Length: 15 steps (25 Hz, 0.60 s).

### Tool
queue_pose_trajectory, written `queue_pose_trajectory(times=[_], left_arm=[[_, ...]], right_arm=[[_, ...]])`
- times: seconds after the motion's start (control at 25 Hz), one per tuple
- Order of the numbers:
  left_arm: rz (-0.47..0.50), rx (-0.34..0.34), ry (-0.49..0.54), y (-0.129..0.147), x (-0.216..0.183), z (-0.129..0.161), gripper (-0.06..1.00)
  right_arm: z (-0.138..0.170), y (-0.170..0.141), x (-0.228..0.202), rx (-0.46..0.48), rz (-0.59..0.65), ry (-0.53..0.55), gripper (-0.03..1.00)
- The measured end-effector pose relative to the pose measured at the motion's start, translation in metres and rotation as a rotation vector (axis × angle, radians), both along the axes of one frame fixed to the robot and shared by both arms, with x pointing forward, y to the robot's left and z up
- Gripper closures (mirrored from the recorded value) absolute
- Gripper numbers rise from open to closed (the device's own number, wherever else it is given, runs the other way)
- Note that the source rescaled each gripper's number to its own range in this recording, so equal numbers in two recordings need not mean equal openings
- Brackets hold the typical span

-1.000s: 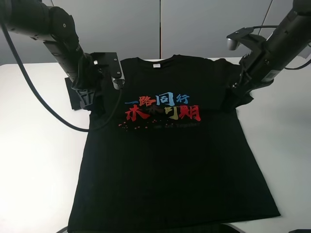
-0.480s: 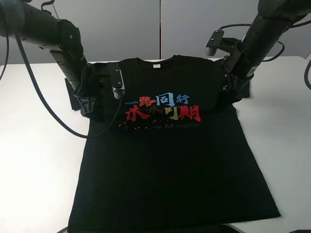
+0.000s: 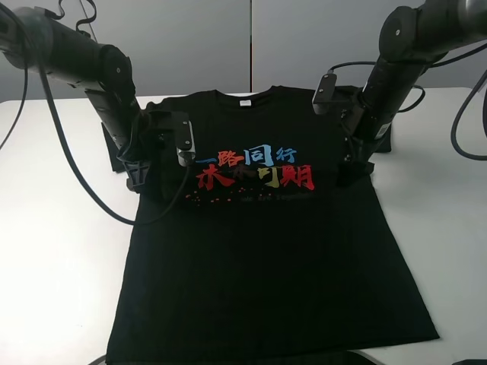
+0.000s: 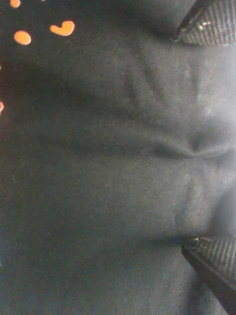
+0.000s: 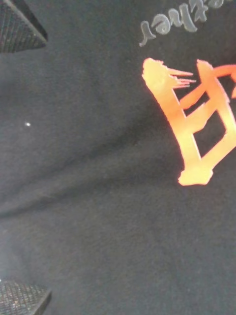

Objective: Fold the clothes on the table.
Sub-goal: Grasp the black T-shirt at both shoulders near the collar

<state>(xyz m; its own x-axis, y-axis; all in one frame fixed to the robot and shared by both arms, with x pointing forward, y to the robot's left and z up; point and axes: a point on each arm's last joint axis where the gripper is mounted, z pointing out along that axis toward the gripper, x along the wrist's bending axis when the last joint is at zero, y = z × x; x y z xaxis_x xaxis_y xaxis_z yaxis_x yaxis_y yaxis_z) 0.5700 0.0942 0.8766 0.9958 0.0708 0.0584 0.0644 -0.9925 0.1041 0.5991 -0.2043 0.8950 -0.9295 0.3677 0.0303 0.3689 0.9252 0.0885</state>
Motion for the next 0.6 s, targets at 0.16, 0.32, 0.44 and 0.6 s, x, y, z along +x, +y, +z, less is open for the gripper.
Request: queue_pose_trajectory(times=[0.16, 0.32, 0.44, 0.6], left_arm=[[-0.005, -0.003, -0.004, 0.000, 0.000, 0.000, -0.06], [-0.007, -0.007, -0.015, -0.001, 0.001, 0.000, -0.06], [-0.007, -0.005, -0.011, -0.001, 0.002, -0.002, -0.06], [-0.008, 0.000, -0.003, -0.001, 0.002, -0.007, -0.05]], right_arm=[[-0.009, 0.000, 0.000, -0.006, 0.002, 0.018, -0.03], [-0.011, 0.000, 0.002, -0.007, 0.002, 0.008, -0.03], [-0.013, 0.000, 0.002, -0.007, 0.001, 0.008, -0.03], [-0.013, 0.000, 0.002, -0.007, 0.001, 0.006, -0.03]])
